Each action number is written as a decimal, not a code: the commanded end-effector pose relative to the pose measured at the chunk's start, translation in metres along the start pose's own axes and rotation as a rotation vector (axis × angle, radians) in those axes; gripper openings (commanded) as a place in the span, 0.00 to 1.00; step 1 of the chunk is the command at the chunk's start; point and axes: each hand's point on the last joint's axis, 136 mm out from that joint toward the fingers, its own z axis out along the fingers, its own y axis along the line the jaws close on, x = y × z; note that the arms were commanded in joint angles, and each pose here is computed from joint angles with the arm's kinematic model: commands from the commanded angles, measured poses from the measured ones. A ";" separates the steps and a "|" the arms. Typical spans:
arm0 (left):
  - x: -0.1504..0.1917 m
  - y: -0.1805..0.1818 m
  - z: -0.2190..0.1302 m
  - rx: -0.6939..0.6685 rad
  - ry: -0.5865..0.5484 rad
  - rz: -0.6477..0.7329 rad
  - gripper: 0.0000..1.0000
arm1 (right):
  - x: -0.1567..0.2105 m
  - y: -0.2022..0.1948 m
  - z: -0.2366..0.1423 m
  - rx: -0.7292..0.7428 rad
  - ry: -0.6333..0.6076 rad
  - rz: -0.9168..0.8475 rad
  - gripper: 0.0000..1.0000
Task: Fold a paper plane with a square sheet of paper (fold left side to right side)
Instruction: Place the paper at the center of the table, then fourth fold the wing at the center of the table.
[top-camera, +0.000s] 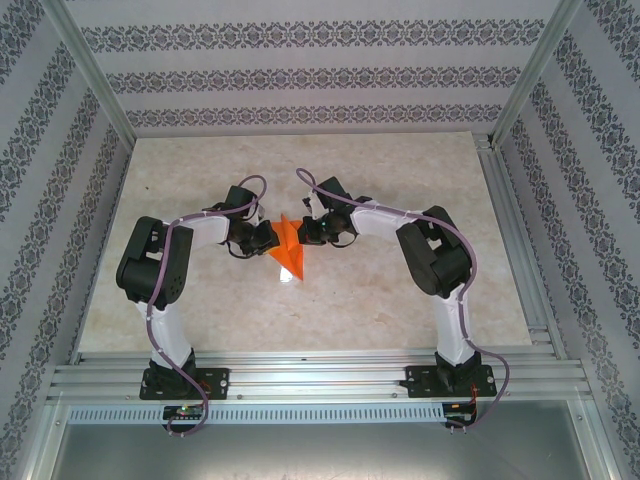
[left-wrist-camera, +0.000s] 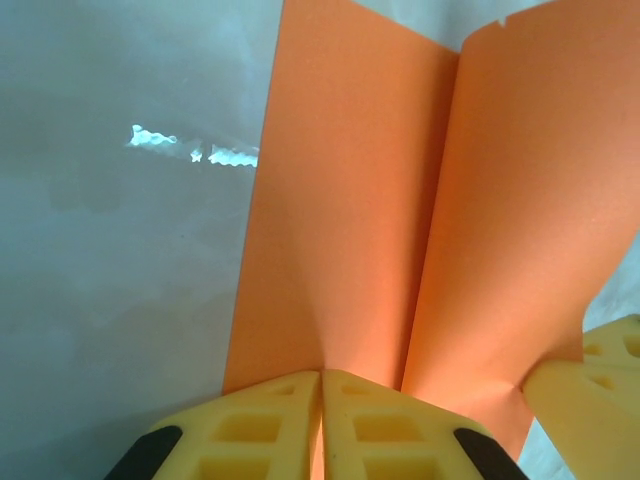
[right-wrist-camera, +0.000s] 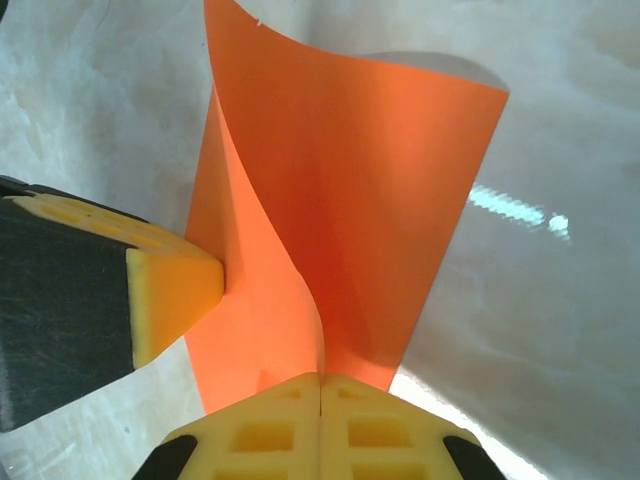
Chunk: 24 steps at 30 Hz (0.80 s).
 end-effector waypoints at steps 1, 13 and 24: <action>0.015 0.040 0.018 -0.157 0.036 -0.007 0.12 | -0.010 -0.001 0.000 -0.004 -0.007 -0.044 0.00; 0.016 0.040 0.021 -0.169 0.041 -0.001 0.12 | -0.011 -0.001 0.010 -0.031 0.008 -0.108 0.00; 0.017 0.043 0.023 -0.183 0.046 0.000 0.11 | -0.013 -0.010 0.011 -0.009 0.016 -0.153 0.00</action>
